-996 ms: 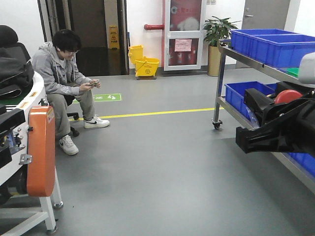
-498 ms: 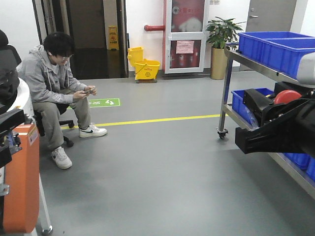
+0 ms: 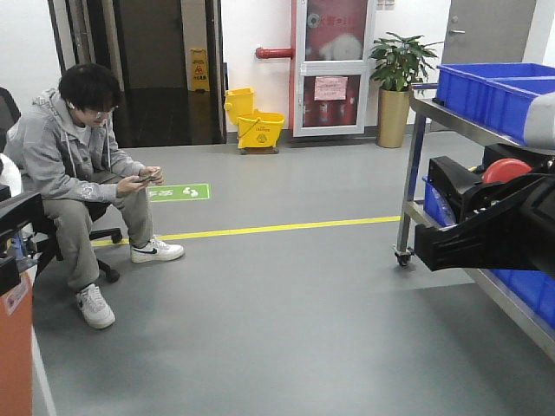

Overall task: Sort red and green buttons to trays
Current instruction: 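Drive the base to the table with the green and red trays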

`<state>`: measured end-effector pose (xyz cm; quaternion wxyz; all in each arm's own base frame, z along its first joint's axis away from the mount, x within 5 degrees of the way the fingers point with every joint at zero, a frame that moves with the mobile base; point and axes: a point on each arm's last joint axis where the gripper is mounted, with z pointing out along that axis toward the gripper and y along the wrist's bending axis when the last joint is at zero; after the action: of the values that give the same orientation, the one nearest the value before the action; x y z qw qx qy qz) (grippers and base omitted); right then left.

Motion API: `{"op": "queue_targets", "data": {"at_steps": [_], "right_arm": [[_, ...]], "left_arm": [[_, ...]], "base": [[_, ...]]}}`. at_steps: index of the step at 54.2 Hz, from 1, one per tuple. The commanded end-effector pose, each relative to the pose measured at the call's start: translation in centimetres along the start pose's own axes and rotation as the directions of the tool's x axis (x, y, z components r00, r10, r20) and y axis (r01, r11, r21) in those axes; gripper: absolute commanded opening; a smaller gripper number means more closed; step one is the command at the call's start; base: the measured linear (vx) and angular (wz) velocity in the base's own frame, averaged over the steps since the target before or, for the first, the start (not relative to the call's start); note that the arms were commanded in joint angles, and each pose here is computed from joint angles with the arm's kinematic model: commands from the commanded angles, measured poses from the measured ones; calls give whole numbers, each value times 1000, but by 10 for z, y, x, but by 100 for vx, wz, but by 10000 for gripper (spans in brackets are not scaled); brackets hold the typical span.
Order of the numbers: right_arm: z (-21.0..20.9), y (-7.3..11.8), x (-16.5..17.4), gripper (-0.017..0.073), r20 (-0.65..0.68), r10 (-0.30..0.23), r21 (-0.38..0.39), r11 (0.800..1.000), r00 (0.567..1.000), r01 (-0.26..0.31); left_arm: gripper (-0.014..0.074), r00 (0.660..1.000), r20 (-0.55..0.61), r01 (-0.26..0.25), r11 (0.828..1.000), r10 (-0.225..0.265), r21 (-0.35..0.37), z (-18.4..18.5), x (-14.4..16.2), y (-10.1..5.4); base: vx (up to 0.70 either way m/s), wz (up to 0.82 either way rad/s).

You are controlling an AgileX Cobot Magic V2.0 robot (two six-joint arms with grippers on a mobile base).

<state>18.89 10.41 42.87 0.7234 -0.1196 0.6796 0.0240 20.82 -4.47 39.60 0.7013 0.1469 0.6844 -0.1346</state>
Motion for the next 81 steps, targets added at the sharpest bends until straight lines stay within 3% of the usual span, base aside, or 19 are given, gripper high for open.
{"op": "queue_targets", "data": {"at_steps": [1,41,81], "right_arm": [[-4,-6,-16,-9,65,-22,22,1000,998,21],[-4,-6,-16,-9,65,-22,22,1000,998,21],[-4,-6,-16,-9,65,-24,22,1000,998,22]], "left_arm": [[0,995,76,68,998,-69,16,-4,-18,-2],[0,995,76,68,998,-69,16,-4,-18,-2],[0,995,75,68,998,-69,13,-4,-18,-2]], "base": [[45,1],[45,-10],[44,-42]]}}
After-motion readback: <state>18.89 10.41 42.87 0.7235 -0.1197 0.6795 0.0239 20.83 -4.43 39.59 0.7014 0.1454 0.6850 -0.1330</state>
